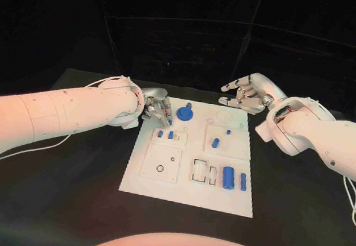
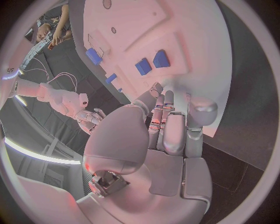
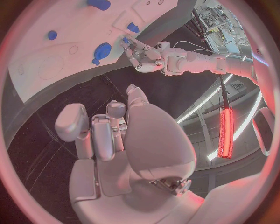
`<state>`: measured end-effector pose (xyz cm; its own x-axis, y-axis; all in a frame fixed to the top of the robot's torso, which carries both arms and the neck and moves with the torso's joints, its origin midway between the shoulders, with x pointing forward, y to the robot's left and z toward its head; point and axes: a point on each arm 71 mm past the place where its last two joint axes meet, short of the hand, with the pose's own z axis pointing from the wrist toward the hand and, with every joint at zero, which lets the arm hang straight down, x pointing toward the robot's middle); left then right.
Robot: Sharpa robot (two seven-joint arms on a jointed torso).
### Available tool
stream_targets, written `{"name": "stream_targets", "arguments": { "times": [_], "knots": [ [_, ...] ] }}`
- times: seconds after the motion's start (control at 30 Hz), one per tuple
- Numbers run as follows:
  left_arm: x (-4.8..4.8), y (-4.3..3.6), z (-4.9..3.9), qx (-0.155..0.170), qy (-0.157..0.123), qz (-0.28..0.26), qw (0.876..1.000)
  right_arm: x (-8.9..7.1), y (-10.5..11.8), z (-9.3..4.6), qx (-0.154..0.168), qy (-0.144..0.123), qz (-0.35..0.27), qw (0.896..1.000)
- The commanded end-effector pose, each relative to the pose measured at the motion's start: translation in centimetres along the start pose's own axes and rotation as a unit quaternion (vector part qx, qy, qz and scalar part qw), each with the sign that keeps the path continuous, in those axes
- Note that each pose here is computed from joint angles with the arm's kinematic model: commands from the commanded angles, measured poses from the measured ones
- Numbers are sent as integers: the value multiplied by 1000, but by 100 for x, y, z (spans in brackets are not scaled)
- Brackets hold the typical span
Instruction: Assemble the parts on the task board
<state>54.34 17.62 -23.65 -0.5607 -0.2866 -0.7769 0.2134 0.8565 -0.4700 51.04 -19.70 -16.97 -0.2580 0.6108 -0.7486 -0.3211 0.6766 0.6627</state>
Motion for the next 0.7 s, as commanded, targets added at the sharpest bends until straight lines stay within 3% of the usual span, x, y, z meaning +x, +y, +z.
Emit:
{"name": "stream_targets", "arguments": {
  "times": [0.03, 0.7],
  "knots": [
    [3, -4, 5, -4, 5, -1, 1000, -4, 14, 4, -3, 1, 1, 1000],
    [14, -28, 20, -3, 7, 0, 1000, -6, 11, 2, -3, 1, 1, 1000]
  ]
}}
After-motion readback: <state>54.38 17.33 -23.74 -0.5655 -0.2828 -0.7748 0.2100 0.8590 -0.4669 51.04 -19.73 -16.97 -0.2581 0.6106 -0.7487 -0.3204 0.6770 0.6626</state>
